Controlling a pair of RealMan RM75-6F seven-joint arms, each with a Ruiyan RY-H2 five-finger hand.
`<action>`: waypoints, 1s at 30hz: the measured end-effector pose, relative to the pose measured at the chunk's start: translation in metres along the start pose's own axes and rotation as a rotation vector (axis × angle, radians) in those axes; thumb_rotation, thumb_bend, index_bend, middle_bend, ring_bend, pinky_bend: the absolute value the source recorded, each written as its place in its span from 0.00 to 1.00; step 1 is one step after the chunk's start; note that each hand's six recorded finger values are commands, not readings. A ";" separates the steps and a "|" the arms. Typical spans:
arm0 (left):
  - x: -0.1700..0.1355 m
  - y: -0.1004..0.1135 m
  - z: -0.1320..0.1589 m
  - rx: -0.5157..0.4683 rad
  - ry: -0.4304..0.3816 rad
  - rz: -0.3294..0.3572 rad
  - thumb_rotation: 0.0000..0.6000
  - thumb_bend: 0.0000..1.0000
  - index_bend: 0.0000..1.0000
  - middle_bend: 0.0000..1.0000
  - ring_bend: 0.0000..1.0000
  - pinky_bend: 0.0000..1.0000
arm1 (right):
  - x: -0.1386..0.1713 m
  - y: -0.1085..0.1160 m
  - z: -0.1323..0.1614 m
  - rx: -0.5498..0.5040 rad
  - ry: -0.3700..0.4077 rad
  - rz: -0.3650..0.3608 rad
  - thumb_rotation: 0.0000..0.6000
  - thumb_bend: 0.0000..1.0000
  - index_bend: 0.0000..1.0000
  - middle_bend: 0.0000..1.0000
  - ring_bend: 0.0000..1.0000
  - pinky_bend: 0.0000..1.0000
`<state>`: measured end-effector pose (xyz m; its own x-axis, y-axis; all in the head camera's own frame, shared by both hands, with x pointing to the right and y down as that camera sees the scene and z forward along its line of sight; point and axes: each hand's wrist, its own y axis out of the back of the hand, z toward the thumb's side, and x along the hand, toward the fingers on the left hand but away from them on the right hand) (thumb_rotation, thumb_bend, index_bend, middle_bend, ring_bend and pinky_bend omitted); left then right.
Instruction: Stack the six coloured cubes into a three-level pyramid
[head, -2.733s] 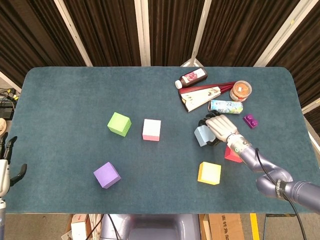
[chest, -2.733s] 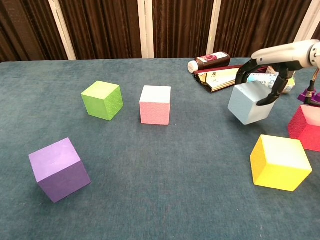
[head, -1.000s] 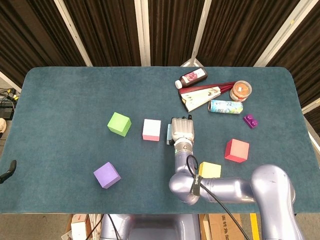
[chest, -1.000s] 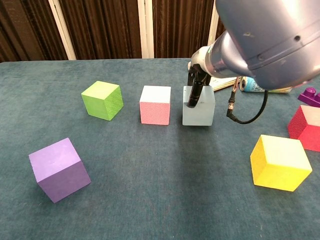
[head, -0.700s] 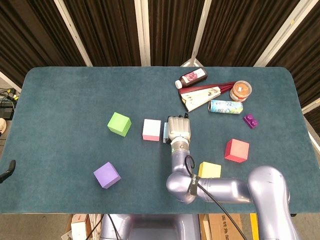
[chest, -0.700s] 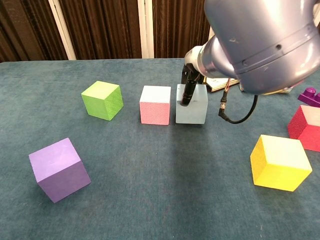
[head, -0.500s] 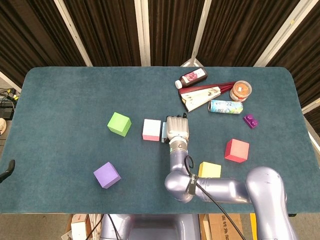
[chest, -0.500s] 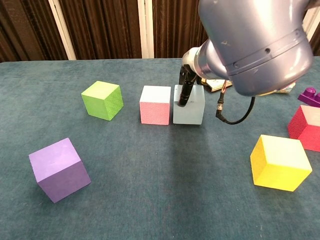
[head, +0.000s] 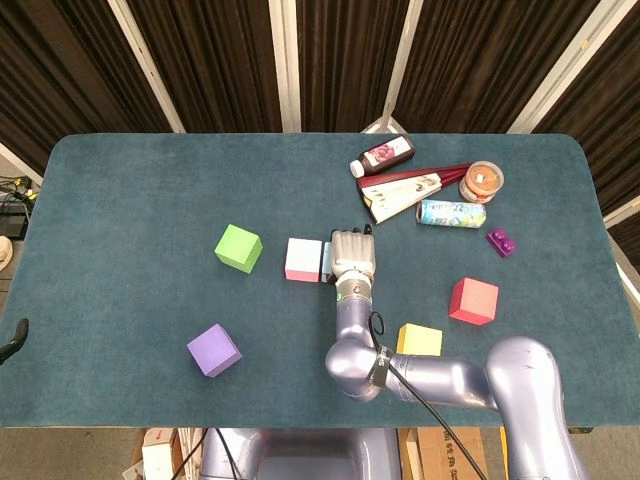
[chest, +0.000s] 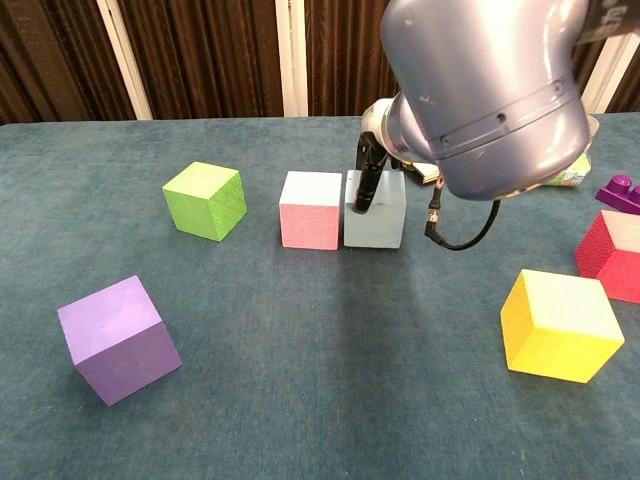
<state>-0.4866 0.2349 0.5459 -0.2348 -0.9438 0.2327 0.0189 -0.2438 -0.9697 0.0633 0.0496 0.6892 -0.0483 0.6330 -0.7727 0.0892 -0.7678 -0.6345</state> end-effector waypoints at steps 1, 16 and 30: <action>0.000 0.000 0.000 0.000 0.000 0.001 1.00 0.38 0.11 0.00 0.00 0.00 | -0.001 0.000 0.000 0.004 -0.002 -0.003 1.00 0.29 0.40 0.33 0.19 0.00; 0.000 0.000 0.000 0.002 0.003 0.002 1.00 0.38 0.11 0.00 0.00 0.00 | -0.003 -0.004 0.001 0.004 -0.003 0.006 1.00 0.29 0.40 0.31 0.18 0.00; 0.000 0.000 0.000 0.002 0.002 0.002 1.00 0.38 0.11 0.00 0.00 0.00 | -0.004 -0.008 0.002 0.019 -0.009 0.019 1.00 0.29 0.33 0.26 0.16 0.00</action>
<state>-0.4864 0.2349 0.5460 -0.2369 -0.9438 0.2306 0.0213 -0.2423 -0.9700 0.0608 0.0529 0.6968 -0.0559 0.6171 -0.7849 0.0711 -0.7817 -0.6196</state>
